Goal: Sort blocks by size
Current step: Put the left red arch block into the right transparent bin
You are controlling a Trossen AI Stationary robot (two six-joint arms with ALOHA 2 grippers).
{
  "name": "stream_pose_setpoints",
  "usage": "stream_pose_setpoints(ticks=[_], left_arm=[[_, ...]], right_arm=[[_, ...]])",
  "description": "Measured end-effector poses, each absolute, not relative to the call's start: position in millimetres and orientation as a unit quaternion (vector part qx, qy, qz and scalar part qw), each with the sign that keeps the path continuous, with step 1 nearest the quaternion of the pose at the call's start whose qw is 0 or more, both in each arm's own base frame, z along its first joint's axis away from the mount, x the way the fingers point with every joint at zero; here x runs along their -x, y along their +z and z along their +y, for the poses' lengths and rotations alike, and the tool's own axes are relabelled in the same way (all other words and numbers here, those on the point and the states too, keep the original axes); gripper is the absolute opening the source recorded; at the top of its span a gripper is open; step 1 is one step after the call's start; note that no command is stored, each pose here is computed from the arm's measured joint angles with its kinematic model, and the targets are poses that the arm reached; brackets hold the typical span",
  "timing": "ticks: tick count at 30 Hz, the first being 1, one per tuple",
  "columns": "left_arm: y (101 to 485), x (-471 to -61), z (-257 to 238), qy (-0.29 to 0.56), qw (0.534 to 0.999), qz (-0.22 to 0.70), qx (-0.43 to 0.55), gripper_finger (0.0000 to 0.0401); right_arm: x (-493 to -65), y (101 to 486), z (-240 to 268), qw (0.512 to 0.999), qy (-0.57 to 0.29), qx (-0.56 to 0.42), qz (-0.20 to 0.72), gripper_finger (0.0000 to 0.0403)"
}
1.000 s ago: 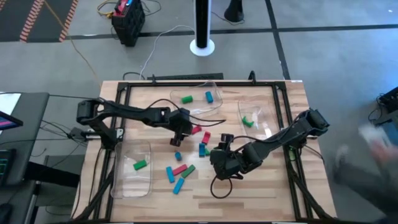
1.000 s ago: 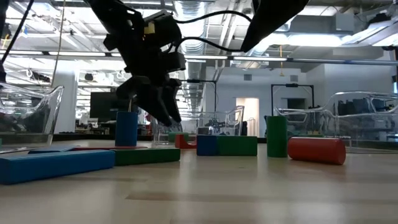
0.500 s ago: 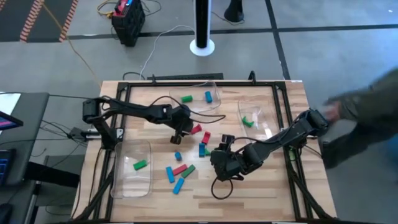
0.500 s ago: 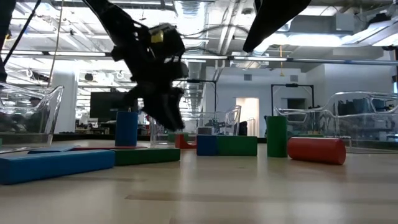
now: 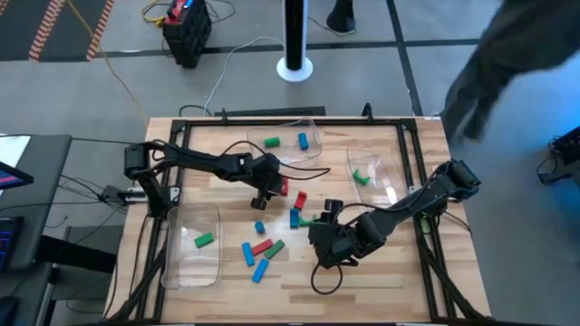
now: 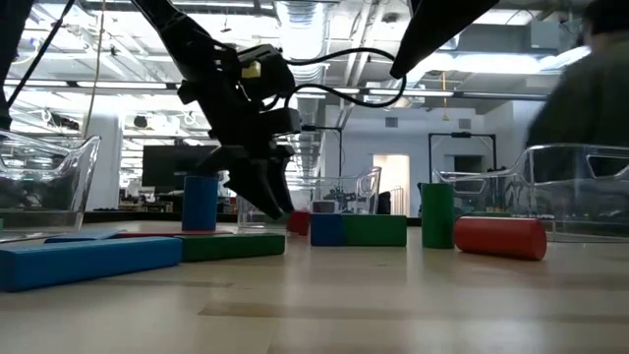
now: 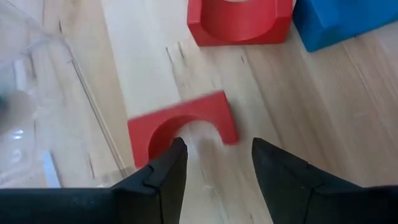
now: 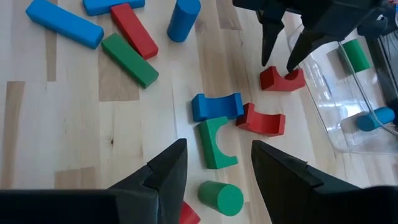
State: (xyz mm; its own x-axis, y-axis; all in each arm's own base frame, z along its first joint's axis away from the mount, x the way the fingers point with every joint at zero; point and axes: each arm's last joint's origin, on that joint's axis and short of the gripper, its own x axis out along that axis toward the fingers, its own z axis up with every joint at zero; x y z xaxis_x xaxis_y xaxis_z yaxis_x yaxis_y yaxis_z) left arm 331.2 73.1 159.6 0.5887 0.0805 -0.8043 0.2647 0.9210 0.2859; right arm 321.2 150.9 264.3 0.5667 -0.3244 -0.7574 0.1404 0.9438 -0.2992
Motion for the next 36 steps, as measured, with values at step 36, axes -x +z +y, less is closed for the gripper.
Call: stream_pose_setpoints(ticks=[36], left_arm=[[168.6,-336.9,67.1,-0.012,0.884,0.457,-0.095,0.0174]], right_arm=[[-322.2,264.3,148.8,0.878,-0.135,0.103,0.447,0.0207]])
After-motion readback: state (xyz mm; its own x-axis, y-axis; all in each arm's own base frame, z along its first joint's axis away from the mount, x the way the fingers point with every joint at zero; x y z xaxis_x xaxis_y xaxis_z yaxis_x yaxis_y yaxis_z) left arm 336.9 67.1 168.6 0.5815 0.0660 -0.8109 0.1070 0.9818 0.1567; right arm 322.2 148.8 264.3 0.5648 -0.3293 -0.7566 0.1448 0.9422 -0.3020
